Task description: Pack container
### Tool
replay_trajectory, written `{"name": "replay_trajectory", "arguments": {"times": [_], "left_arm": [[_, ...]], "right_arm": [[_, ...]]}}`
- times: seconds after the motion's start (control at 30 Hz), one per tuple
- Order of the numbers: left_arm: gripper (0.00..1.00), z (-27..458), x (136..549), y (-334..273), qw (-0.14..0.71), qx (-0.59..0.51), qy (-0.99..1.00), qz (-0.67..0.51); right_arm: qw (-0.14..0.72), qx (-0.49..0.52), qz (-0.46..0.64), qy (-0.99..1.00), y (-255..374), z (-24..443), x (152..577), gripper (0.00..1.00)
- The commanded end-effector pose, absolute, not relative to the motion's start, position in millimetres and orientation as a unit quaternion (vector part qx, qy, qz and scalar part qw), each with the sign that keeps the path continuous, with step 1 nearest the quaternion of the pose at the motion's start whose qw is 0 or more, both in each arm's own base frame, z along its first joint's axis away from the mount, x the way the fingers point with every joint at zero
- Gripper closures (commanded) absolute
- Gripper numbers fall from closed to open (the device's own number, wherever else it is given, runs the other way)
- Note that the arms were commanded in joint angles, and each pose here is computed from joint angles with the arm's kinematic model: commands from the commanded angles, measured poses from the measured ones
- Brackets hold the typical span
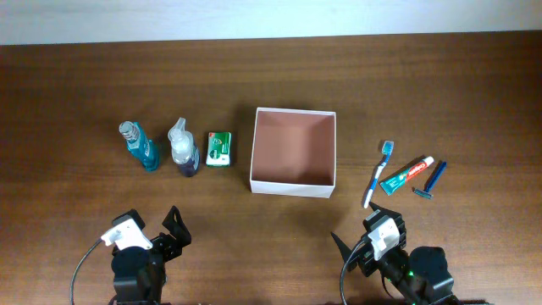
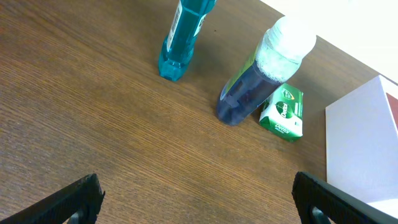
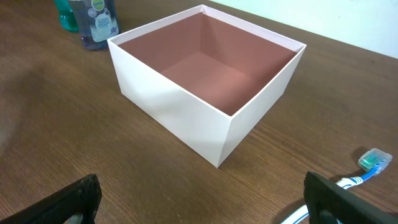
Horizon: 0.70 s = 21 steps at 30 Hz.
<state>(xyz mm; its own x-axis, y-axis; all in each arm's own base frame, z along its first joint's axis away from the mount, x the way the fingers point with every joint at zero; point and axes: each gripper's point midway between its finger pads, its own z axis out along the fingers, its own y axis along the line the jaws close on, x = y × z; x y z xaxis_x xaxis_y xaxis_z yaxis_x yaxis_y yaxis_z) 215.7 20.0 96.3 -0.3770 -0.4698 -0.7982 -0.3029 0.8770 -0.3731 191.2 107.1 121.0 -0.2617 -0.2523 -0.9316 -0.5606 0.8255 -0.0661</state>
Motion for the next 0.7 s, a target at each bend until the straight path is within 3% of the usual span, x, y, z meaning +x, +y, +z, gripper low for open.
{"name": "replay_trajectory", "arguments": {"times": [0.0, 0.67], "left_arm": [[0.01, 95.7, 216.2, 19.1, 0.508, -0.236, 0.824, -0.088], [0.01, 96.4, 216.7, 18.0, 0.509, -0.235, 0.823, -0.091]], "right_arm": [[0.55, -0.254, 0.145, 0.782, 106.7, 120.1, 191.3, 0.01], [0.55, -0.254, 0.145, 0.782, 106.8, 120.1, 191.2, 0.01]]}}
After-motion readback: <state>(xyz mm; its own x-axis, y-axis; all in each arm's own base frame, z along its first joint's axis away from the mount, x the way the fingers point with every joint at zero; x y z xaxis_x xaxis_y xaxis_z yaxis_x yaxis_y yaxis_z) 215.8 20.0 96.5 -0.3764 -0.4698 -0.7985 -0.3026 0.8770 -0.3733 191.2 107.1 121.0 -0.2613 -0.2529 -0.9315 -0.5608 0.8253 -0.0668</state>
